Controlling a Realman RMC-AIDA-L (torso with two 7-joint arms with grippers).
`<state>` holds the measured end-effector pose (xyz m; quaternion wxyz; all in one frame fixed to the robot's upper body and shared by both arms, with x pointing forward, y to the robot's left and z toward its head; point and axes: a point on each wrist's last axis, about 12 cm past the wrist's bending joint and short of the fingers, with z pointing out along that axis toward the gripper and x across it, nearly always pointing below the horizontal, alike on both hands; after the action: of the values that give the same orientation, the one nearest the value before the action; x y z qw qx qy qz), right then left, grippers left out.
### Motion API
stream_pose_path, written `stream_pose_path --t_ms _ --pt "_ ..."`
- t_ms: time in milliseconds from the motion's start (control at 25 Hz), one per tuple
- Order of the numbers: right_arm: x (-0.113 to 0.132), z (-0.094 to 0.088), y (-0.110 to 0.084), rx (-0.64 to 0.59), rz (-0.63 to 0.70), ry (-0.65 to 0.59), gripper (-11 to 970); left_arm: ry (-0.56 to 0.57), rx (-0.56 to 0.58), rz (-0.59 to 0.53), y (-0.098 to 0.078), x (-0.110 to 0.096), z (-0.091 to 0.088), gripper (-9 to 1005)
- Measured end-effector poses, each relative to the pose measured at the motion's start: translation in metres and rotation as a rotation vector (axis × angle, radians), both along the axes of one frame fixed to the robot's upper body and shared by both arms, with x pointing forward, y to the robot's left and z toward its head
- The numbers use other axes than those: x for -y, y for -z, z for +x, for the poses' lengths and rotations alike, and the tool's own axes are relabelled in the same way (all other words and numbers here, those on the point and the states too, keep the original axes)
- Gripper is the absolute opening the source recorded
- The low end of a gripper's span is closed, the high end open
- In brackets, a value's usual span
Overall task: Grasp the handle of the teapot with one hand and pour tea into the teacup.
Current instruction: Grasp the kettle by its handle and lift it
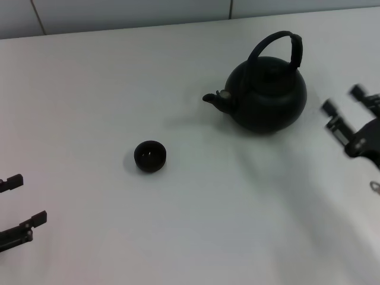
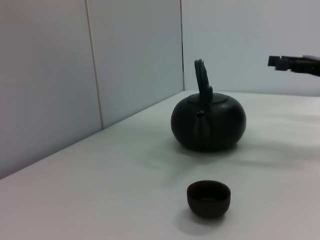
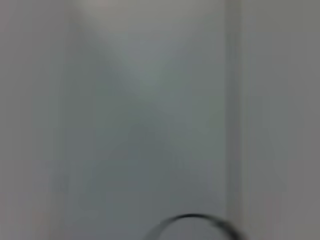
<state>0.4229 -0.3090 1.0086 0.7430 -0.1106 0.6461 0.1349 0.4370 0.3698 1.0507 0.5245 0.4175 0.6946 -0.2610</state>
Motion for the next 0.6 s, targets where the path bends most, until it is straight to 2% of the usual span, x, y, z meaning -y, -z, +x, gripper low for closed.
stream_pose_path --t_ms 40,80,280,440,600 --pt "0.000 0.000 0.000 0.000 0.000 0.000 627 0.000 0.000 0.000 0.000 0.000 0.000 800" --pt "-0.002 0.001 0.004 -0.014 -0.004 0.053 626 0.005 0.000 -0.006 0.000 0.002 0.000 800" --pt "-0.001 0.006 0.005 -0.036 0.000 0.067 624 0.016 -0.002 -0.012 -0.001 0.002 -0.001 800" --pt "-0.001 0.014 0.004 -0.043 -0.003 0.055 625 0.023 -0.001 -0.015 -0.002 0.001 -0.002 800" --pt "0.007 0.033 0.000 -0.105 0.034 -0.018 625 0.026 -0.001 -0.017 -0.003 0.001 -0.002 800"
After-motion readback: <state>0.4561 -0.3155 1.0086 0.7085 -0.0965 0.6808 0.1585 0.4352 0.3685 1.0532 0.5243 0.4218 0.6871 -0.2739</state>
